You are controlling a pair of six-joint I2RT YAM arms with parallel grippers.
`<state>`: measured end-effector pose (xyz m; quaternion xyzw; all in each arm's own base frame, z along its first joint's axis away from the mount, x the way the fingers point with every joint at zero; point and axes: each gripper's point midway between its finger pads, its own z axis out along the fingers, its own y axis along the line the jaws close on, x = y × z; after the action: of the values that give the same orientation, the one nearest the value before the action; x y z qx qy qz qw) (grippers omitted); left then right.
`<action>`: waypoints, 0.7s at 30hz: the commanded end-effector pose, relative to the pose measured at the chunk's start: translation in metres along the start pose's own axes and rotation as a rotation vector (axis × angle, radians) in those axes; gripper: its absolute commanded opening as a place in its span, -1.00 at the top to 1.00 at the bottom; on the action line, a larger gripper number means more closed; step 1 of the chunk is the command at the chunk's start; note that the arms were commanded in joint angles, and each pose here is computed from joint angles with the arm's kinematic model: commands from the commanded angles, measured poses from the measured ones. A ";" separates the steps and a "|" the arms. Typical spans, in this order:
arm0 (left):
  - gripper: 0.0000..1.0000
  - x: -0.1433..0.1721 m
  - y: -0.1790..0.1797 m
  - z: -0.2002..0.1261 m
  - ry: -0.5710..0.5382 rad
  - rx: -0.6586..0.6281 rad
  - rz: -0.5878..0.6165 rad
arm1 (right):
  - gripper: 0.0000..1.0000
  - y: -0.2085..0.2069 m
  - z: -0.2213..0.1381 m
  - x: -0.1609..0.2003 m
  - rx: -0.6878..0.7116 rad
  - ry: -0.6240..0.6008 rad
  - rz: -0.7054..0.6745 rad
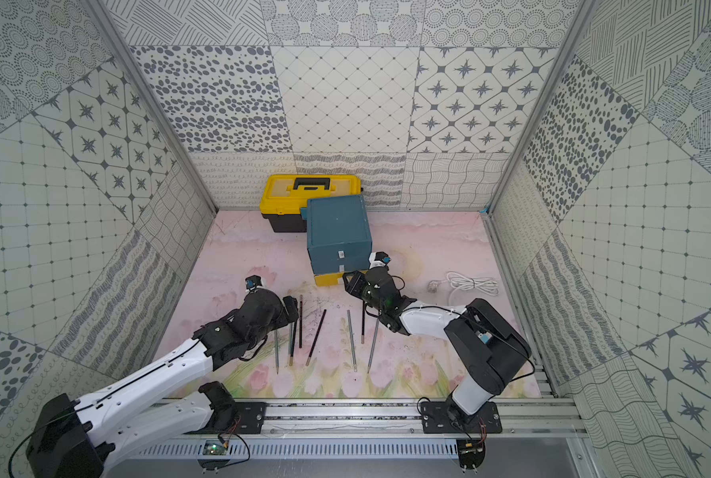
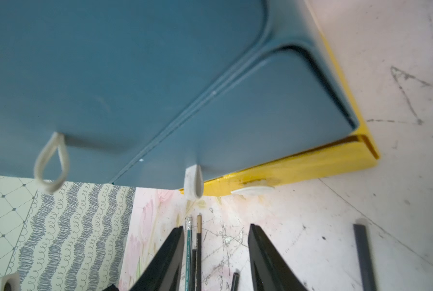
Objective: Please place the pencils in the drawer according to their color
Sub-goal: Open the drawer in the storage box.
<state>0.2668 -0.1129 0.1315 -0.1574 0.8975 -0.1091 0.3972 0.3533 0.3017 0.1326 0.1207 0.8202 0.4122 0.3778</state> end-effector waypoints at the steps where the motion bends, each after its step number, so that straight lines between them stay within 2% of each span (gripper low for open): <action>1: -0.99 0.000 0.008 0.001 -0.006 -0.038 0.007 | 0.06 0.030 0.007 -0.016 -0.110 -0.067 0.004; 12: -0.99 0.001 0.010 0.002 0.004 -0.048 0.020 | 0.08 0.033 0.021 -0.019 -0.139 -0.131 0.038; 17: -0.99 0.001 0.011 0.001 0.004 -0.048 0.018 | 0.22 0.035 0.026 -0.019 -0.150 -0.139 0.046; 21: -0.98 0.001 0.011 0.001 0.005 -0.049 0.020 | 0.40 0.035 0.030 -0.017 -0.157 -0.135 0.056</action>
<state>0.2675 -0.1113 0.1297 -0.1594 0.8984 -0.1056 0.3954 0.3759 0.3241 0.1412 0.1414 0.7775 0.4521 0.4137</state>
